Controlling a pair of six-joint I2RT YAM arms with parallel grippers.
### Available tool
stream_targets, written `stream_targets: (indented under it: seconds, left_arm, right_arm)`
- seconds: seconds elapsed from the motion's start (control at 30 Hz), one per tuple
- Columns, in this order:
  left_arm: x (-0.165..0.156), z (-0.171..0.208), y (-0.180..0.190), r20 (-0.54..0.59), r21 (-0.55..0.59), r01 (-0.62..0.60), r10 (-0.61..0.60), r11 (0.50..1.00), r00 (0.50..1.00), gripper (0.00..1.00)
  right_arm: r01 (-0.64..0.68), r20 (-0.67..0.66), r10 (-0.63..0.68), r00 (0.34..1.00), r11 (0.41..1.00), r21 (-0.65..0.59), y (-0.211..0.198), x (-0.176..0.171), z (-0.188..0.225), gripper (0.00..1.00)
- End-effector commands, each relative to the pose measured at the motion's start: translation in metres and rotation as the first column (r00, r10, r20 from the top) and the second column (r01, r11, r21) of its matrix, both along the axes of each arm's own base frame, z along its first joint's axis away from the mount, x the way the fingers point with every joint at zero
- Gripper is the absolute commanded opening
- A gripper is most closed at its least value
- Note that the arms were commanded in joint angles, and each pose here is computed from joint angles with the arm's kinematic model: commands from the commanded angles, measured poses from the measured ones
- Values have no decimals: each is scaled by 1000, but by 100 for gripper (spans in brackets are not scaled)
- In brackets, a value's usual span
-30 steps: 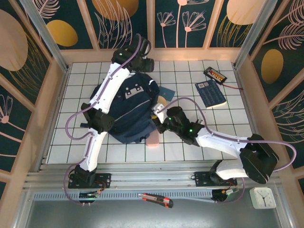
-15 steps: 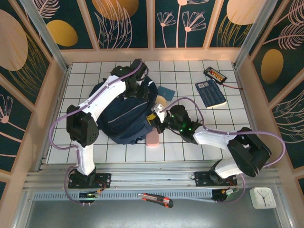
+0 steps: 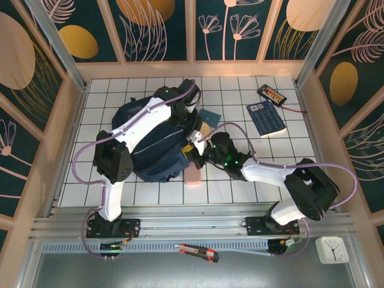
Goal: Pack the student bag
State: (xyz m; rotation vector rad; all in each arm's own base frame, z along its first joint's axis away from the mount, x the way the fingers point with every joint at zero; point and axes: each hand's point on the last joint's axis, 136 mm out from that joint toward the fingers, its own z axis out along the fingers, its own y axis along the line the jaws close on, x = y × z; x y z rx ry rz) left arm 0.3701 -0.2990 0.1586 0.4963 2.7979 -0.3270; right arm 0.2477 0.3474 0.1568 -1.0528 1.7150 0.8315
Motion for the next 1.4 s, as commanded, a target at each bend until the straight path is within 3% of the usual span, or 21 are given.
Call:
stream_targets:
  seconds: [0.0, 0.37, 0.63, 0.73, 0.83, 0.87, 0.93, 1.13, 1.37]
  left_arm:
    - [-14, -12, 3, -47, 37, 44, -43, 998, 998, 65]
    - [-47, -28, 20, -117, 110, 79, -66, 991, 991, 57]
    - [-63, -20, 13, -146, 38, 104, -97, 994, 985, 54]
    - [-69, -26, 10, -173, 26, 114, -108, 993, 979, 39]
    - [-73, -33, 11, -196, 31, 115, -107, 993, 975, 14]
    - [-73, -35, 13, -202, 37, 114, -105, 993, 974, 2]
    - [-72, -34, 14, -196, 50, 111, -99, 993, 976, 0]
    - [-25, 9, 23, -18, 96, -8, 9, 995, 1000, 0]
    - [65, 111, 28, 234, -78, -214, 226, 974, 946, 0]
  right_arm:
    - [-23, 84, 16, 996, 997, 75, 11, 4, 37, 0]
    - [3, 82, -10, 997, 997, 83, 8, 17, 36, 0]
    - [4, 69, -10, 998, 997, 81, 14, 22, 32, 0]
    - [12, 75, -18, 997, 997, 78, 15, 25, 34, 0]
    - [18, 86, -24, 996, 997, 77, 14, 27, 37, 0]
    - [19, 90, -26, 996, 997, 78, 14, 26, 39, 0]
    - [23, 92, -30, 995, 997, 77, 12, 26, 40, 0]
    - [53, 144, -54, 988, 999, 15, 4, 25, 53, 0]
    - [112, 335, -34, 942, 970, -217, 15, 26, 75, 0]
